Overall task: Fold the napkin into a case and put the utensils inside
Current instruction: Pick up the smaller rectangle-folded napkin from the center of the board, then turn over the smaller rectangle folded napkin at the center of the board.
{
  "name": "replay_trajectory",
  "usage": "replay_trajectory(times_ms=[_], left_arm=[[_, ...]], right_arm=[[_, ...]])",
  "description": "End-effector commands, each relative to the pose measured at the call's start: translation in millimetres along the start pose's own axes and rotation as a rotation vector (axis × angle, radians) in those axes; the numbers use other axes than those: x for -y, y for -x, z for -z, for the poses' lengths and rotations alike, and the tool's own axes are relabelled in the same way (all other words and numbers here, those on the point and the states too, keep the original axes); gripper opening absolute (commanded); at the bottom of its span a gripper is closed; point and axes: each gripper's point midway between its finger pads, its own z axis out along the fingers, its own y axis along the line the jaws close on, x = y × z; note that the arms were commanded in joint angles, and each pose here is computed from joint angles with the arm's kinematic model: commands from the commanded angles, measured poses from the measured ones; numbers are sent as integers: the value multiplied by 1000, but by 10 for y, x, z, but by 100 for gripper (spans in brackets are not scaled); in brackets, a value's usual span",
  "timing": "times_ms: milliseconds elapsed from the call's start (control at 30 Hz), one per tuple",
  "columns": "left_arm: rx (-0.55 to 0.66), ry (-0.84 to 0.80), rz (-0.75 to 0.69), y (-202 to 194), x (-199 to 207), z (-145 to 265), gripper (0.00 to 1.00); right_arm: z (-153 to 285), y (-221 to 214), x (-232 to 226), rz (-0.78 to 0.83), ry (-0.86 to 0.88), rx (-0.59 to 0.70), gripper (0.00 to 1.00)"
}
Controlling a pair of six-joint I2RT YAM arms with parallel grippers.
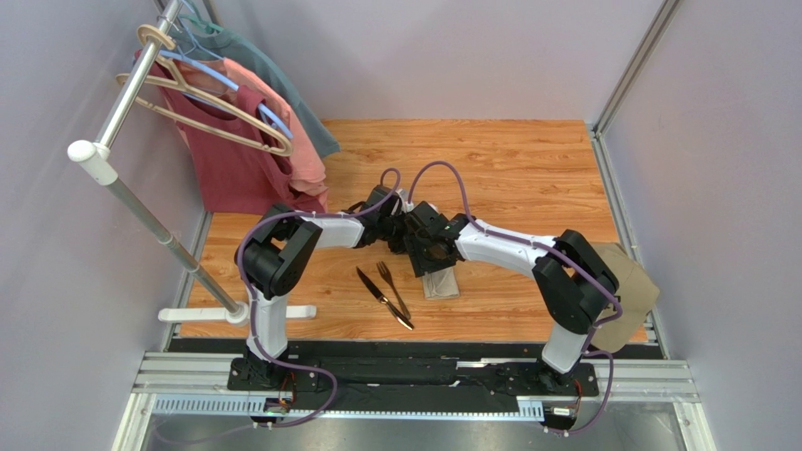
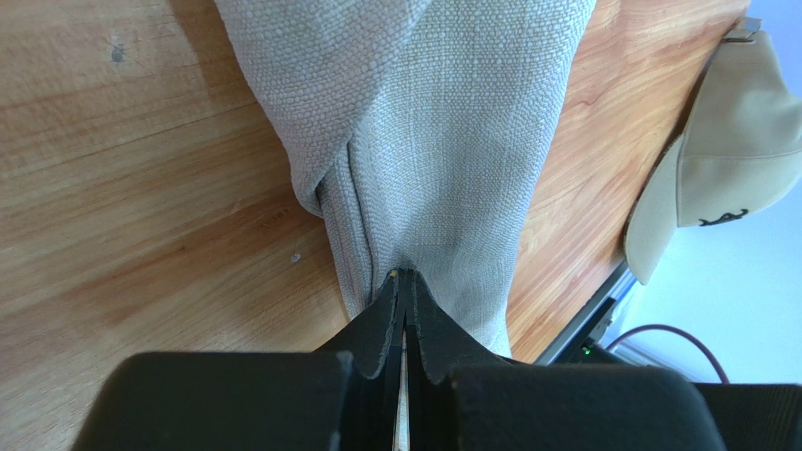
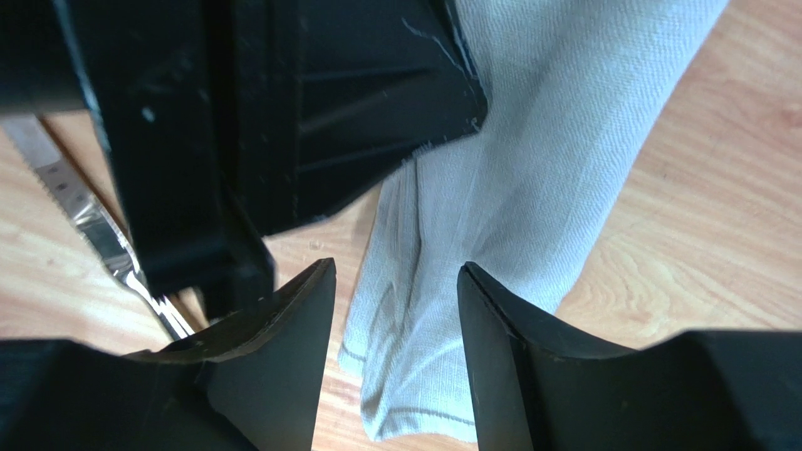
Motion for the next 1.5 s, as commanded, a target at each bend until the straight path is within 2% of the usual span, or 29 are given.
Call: replay_trajectory(times_ms=[0,167,433,533,567,633,667,800,833,933,1000,1033,1100,1133,1167,1200,1233,1300,1333,1467], left_arm=[[-28,88,57,-178,-316,-65,3],[-34,84,84,-208,-336,-87,3],[-23,74,122,-205,-339,-93,3],[-19,77,142,-207,-372,-84,4],[-12,68,147,-194,-375,-76,4],[-2,60,156,-144,-381,-46,9],[2,54,153,-113,-351,-4,12],[73,8,127,128,-213,311,28],[89,9,111,180,-182,397,38],[130,62,63,289,-110,827,43],[218,62,6,443,53,1180,45],[249,112,4,462,2,1298,52],[311,121,-53,558,166,1589,57],[323,165,-62,586,175,1711,57],[342,167,-83,597,236,1828,57],[353,186,-107,607,230,1891,56],[351,196,-116,580,229,1947,56],[376,189,-138,554,273,2073,55],[378,196,-138,523,236,2081,54],[351,196,-168,447,173,2041,48]], right_arm=[[-61,205,27,39,-92,85,55],[-179,204,76,63,-165,119,52],[-382,-108,159,100,-287,77,46],[-471,-263,212,109,-314,51,35],[-499,-303,227,111,-316,42,19],[-527,-314,249,113,-334,37,3],[-507,-294,253,107,-338,42,0],[-352,-94,111,90,-280,93,0],[-321,-77,42,81,-236,91,0],[-131,61,-199,24,-66,122,0],[25,197,-409,-28,88,143,0],[55,233,-467,-54,145,139,0],[164,396,-684,-125,346,144,0],[168,402,-722,-148,401,132,0],[220,542,-819,-175,493,165,0],[286,577,-875,-205,596,140,0],[317,608,-907,-268,649,125,0],[426,716,-925,-296,787,150,0],[442,739,-916,-364,829,131,0],[365,645,-698,-467,953,140,0]])
